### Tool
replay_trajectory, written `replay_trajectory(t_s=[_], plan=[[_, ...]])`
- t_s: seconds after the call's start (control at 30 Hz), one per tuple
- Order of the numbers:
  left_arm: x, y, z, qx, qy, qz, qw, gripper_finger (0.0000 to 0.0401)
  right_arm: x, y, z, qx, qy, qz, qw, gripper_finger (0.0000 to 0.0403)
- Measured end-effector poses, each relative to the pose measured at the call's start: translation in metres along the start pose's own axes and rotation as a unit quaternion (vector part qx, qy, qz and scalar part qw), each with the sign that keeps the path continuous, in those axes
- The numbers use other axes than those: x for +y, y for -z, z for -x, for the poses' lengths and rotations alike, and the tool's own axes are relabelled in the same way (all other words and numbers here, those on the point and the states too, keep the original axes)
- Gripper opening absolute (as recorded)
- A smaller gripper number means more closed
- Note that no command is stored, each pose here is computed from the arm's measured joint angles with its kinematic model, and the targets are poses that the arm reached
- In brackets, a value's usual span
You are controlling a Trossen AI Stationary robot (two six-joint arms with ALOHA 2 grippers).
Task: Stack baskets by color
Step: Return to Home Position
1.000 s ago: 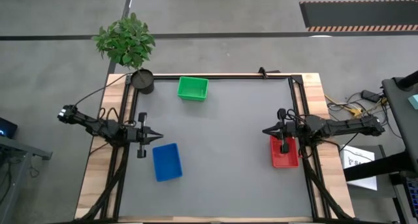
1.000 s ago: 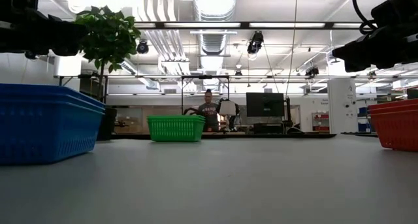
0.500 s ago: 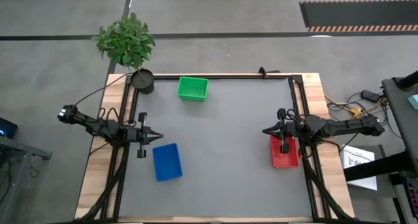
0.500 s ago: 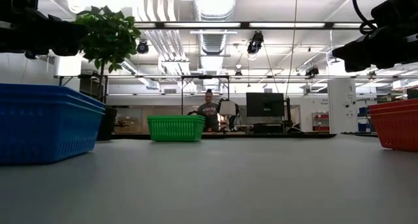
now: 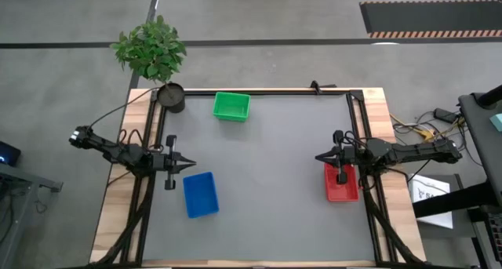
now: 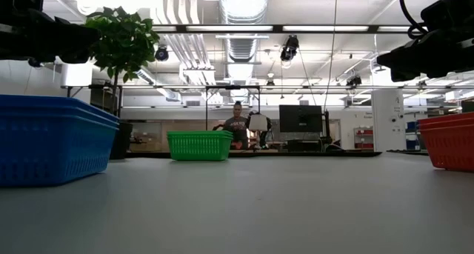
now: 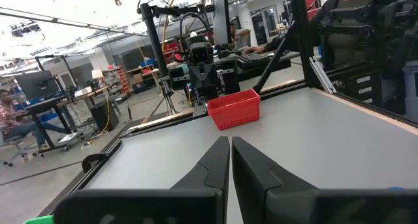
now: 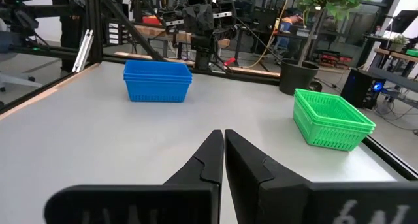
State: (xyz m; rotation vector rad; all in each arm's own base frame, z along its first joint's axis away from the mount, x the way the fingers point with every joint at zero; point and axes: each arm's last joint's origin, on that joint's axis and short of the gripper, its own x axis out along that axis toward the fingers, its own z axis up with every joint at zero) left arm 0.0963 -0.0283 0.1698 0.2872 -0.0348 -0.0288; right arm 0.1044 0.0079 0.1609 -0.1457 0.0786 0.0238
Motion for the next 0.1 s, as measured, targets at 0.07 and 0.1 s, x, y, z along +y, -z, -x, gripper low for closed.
replay_trajectory(t_s=[0.07, 0.1], plan=[[0.0, 0.0, 0.0, 0.0, 0.0, 0.0, 1.0, 0.0002, 0.0, 0.0, 0.0, 0.0, 0.0, 0.0, 1.0, 0.0009], [0.0, 0.0, 0.0, 0.0, 0.0, 0.0, 1.0, 0.0002, 0.0, 0.0, 0.0, 0.0, 0.0, 0.0, 1.0, 0.0009]])
